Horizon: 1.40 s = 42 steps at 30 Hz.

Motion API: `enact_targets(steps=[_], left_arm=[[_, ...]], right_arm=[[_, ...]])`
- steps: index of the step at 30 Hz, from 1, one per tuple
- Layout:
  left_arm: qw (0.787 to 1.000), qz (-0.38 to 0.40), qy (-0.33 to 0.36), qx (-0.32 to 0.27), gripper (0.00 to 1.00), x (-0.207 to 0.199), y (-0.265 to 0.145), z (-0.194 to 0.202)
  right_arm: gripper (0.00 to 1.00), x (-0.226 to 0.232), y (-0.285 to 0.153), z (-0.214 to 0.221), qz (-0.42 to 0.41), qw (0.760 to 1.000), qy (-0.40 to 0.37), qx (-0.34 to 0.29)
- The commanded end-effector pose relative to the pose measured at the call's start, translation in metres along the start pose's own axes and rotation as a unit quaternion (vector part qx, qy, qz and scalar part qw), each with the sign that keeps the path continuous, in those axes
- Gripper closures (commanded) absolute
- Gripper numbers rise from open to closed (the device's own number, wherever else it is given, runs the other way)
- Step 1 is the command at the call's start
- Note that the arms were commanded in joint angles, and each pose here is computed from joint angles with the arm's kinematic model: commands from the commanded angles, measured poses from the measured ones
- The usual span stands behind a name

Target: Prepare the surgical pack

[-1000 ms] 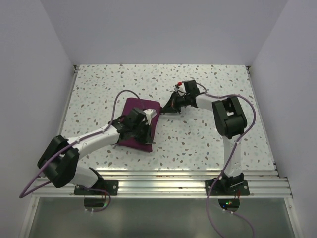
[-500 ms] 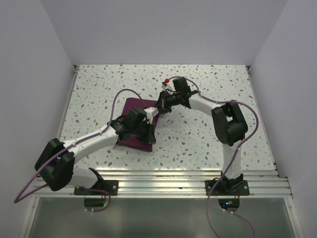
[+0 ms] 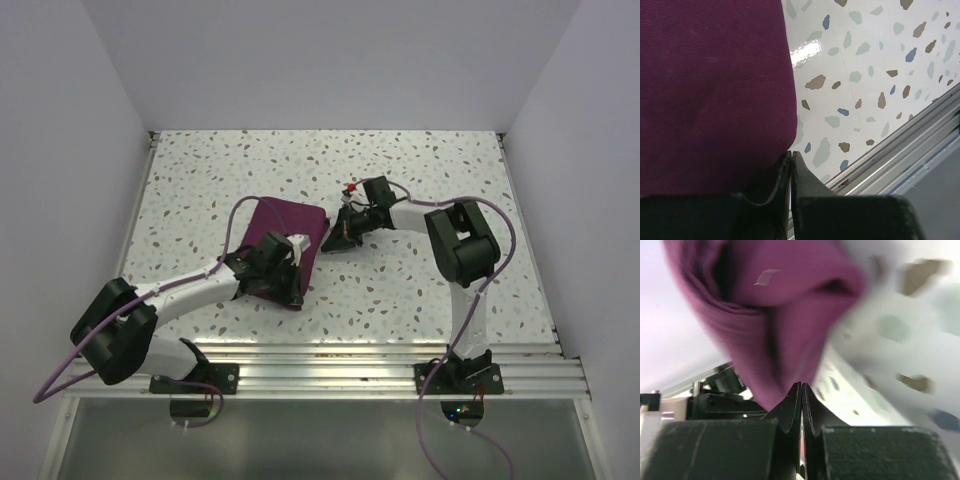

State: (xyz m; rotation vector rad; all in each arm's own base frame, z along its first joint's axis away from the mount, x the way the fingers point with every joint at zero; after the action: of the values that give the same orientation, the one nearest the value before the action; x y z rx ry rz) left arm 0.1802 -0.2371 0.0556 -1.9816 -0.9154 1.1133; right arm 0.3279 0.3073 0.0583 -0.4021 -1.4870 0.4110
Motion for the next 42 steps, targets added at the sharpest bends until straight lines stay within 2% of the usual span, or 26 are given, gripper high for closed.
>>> enact_targets(steps=[1, 6, 10, 15, 21, 30, 34, 38, 42], left_arm=[[0.999, -0.037, -0.008, 0.012, 0.94, 0.013, -0.008, 0.01], [0.998, -0.058, -0.004, -0.005, 0.94, 0.015, -0.023, -0.002], [0.998, -0.067, -0.005, -0.002, 0.94, 0.017, -0.026, -0.004], [0.997, -0.075, -0.016, 0.013, 0.94, 0.026, -0.016, 0.004], [0.995, -0.094, -0.027, 0.027, 0.94, 0.039, 0.002, 0.007], [0.985, -0.159, -0.038, 0.049, 0.94, 0.071, 0.024, -0.019], [0.981, -0.182, -0.051, 0.045, 0.95, 0.093, 0.024, -0.039], [0.972, -0.227, -0.055, 0.027, 0.95, 0.132, 0.009, -0.069], [0.977, -0.213, -0.028, 0.005, 0.94, 0.134, -0.005, -0.095]], right_arm=[[1.0, 0.004, -0.012, -0.002, 0.021, 0.999, -0.033, -0.013], [1.0, 0.043, -0.032, -0.016, 0.021, 0.996, -0.072, -0.043], [1.0, 0.092, -0.043, -0.032, -0.018, 0.992, -0.102, -0.073], [1.0, 0.11, -0.025, -0.035, -0.044, 0.991, -0.109, -0.059], [1.0, 0.072, 0.013, -0.017, -0.049, 0.996, -0.073, -0.025], [1.0, 0.008, 0.018, -0.027, 0.002, 0.999, -0.031, -0.041], [1.0, 0.002, 0.014, -0.037, 0.011, 0.998, -0.031, -0.049], [1.0, 0.011, 0.009, -0.043, 0.019, 0.997, -0.045, -0.054], [1.0, 0.021, -0.002, -0.038, 0.03, 0.997, -0.057, -0.049]])
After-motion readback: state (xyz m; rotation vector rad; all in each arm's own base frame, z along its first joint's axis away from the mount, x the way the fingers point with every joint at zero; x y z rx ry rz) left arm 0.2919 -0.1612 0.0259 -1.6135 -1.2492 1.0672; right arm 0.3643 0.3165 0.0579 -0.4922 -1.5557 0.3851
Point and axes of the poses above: each gripper's point midway between its finger pads, its own y axis out along the fingers, its own x axis along the line the jaws close on, z = x × y, the point moved 1 cm from there along -y, back along the fingers, and after that the axes turned 2 degrees about y, right-handed, at the moved point
